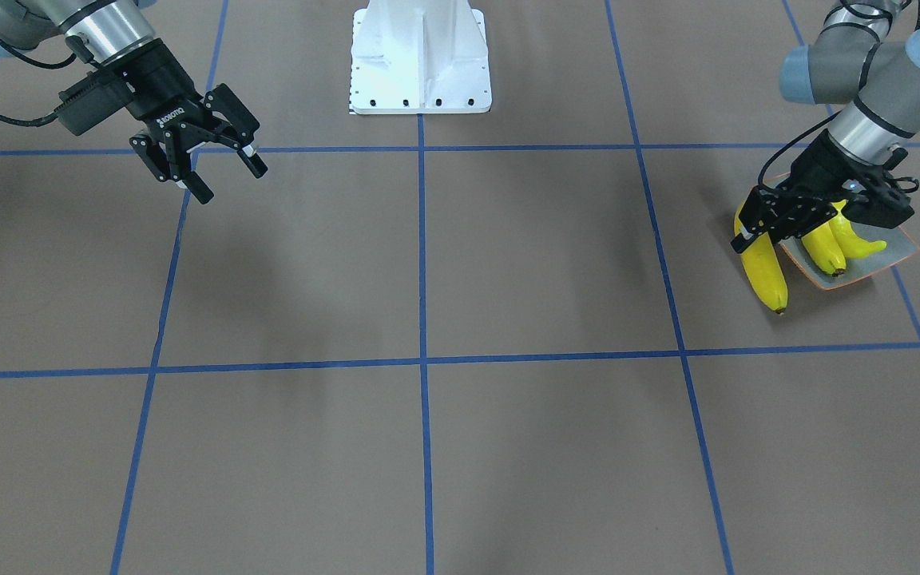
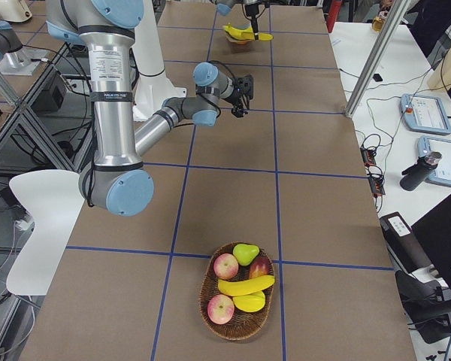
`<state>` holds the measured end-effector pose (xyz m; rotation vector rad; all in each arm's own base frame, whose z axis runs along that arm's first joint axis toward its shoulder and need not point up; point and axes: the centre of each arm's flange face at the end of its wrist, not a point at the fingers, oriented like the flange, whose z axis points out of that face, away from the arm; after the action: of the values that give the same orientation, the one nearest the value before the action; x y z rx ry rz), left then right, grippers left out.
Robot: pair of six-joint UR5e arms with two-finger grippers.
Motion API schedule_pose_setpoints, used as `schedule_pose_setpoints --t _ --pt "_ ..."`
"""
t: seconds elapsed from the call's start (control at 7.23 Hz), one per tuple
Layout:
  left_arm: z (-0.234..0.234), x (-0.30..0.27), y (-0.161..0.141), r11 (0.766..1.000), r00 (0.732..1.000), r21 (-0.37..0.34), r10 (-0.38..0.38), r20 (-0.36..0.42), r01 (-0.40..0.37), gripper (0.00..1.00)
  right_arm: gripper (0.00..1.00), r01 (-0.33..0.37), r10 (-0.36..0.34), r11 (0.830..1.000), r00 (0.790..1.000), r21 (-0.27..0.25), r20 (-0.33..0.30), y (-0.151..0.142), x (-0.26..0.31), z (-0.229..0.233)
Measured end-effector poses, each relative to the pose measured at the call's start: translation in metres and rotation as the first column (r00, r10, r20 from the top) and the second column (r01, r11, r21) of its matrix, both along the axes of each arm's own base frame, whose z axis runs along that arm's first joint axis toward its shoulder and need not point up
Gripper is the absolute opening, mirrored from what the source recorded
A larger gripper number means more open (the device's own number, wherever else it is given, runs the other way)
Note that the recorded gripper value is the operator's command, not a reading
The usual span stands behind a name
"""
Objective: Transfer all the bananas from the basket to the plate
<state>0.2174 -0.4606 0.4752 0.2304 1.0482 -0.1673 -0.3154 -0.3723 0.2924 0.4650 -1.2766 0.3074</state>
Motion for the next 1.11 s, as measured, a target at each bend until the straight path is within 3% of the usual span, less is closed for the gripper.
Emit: schedule_pose_setpoints --t 0.42,0.69,1.11 --pt "0.027 -0.024 0.010 1.000 0.968 -0.002 0.004 0.250 -0.003 0.00 1.00 -0.018 0.018 1.000 1.000 -0.005 -0.012 -0.004 -0.003 0.005" --pt "0.046 -0.033 0.021 0.999 0.943 -0.036 0.001 0.333 0.012 0.00 1.00 -0.020 0.020 1.000 1.000 -0.012 -0.016 -0.006 -0.006 0.008" --pt "0.055 -0.039 0.032 0.995 0.918 -0.100 0.014 0.395 0.028 0.00 1.00 -0.021 0.021 1.000 1.000 -0.019 -0.013 -0.006 -0.007 0.009"
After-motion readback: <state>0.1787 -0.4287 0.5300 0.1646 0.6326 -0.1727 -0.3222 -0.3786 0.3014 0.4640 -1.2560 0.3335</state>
